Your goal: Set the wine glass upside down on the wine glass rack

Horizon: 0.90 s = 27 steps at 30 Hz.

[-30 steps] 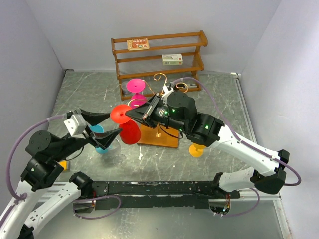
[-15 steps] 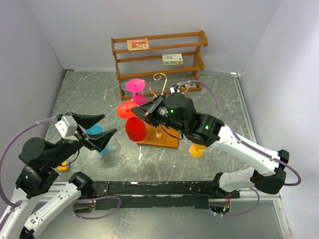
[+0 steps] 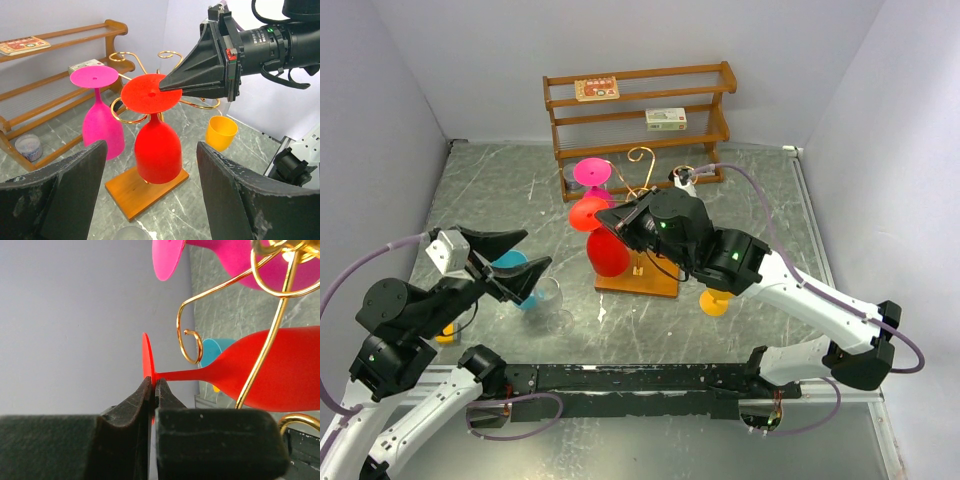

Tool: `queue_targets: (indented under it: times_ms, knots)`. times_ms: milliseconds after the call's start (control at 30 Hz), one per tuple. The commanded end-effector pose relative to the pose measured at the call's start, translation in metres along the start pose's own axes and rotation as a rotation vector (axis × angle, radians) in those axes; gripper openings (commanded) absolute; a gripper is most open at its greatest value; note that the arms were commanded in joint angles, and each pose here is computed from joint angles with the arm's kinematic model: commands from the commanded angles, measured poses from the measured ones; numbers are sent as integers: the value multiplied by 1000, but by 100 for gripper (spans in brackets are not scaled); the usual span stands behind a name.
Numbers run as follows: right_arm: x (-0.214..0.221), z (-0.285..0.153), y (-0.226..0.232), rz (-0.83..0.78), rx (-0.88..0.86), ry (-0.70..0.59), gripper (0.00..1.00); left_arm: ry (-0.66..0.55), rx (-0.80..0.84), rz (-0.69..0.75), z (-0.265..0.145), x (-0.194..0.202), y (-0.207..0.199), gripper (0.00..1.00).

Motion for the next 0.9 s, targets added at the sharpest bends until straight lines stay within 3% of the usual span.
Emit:
queue_targets:
  times_ms: [0,333,867]
  knots:
    - [-15,-7,2,17,-6,-92,0,-14,-45,-23,-2,-6,3,82]
    - [-27,-1,0,-19,12,-205,0,-2,-133,-123,0,-4,9,82]
    - [-23,32,11,-104,-19,-110,0,7,-158,-138,-1,-8,11,82]
Point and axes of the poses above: each gripper's point midway between its finger pads, its own z axis out along the fingers, its own y axis along the line the jaws close on, x = y × z, the point moved 7 cm from there along -z, back along the fingers, and after that the axes turned 11 degrees about z, right-handed, at the moved point
